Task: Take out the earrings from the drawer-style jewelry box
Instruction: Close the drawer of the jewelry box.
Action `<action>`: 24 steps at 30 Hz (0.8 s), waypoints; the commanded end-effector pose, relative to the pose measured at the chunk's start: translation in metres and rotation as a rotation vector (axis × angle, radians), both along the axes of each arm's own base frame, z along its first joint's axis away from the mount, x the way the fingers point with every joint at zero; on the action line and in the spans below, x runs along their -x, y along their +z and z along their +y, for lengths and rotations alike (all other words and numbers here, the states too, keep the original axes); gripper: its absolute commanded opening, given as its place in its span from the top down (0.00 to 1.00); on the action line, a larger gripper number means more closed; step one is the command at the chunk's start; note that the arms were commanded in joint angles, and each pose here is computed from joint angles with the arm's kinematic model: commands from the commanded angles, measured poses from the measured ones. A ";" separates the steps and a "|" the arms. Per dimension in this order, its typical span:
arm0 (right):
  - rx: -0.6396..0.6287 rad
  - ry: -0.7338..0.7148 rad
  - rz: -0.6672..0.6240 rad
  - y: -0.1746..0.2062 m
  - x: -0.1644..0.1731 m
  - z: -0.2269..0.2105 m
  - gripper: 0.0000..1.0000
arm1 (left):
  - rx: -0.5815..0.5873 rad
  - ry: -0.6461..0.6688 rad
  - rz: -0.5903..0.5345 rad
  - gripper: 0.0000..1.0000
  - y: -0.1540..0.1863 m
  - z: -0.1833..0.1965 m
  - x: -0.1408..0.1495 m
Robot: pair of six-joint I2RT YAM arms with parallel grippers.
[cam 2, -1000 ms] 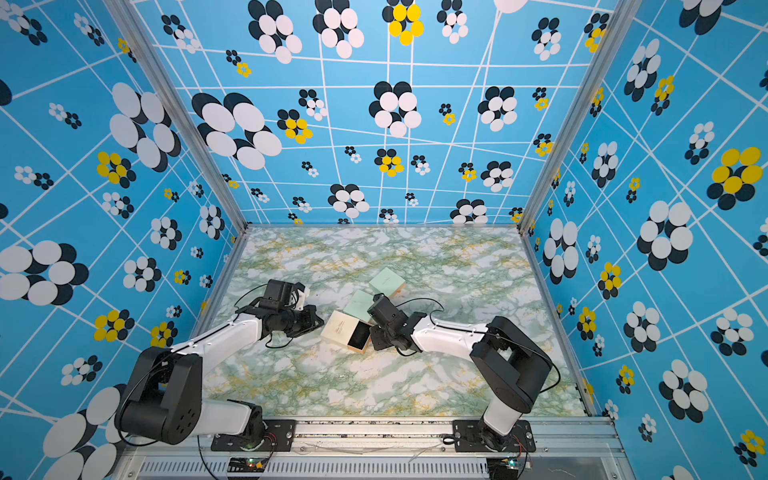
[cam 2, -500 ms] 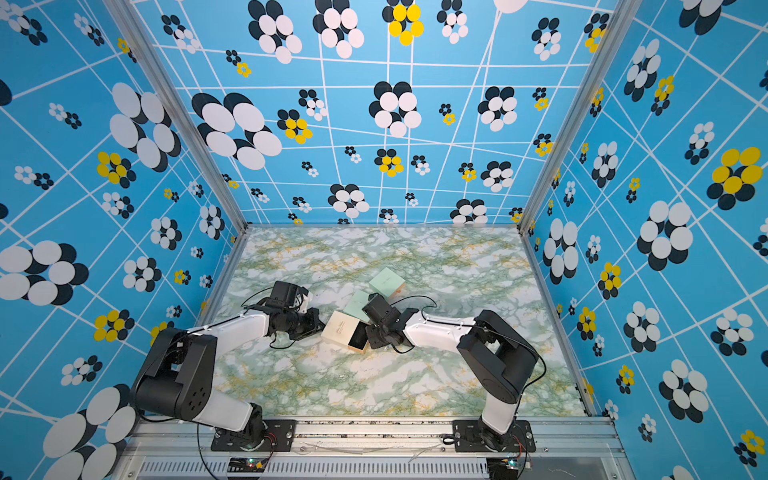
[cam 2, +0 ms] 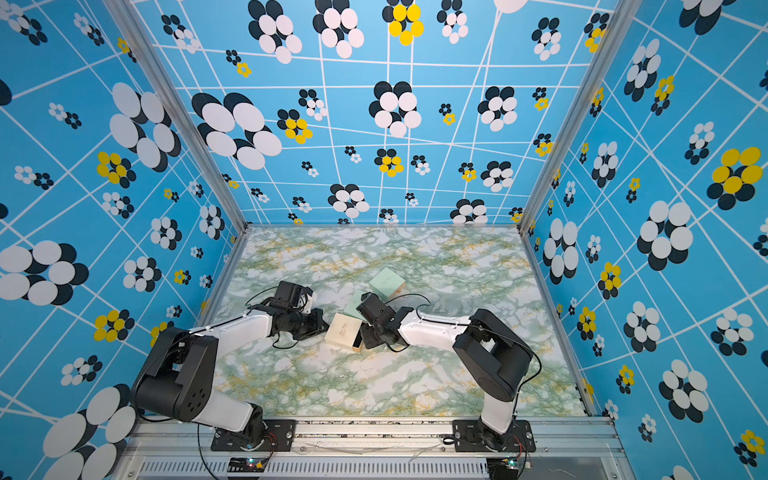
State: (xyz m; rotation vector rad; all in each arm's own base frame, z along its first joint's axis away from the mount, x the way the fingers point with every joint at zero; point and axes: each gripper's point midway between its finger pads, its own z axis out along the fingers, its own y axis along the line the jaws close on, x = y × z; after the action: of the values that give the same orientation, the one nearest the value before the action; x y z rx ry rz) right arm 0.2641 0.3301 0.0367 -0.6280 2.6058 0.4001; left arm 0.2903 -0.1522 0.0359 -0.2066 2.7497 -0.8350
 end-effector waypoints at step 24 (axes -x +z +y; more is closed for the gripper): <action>-0.003 0.115 -0.041 0.014 0.013 0.028 0.74 | -0.109 0.074 -0.014 1.00 0.013 0.034 0.029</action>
State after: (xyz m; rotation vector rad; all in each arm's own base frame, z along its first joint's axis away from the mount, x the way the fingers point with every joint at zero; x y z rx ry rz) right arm 0.2479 0.3618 0.0366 -0.7674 2.5830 0.4643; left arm 0.2691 -0.1332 0.0503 -0.2542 2.7150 -0.7481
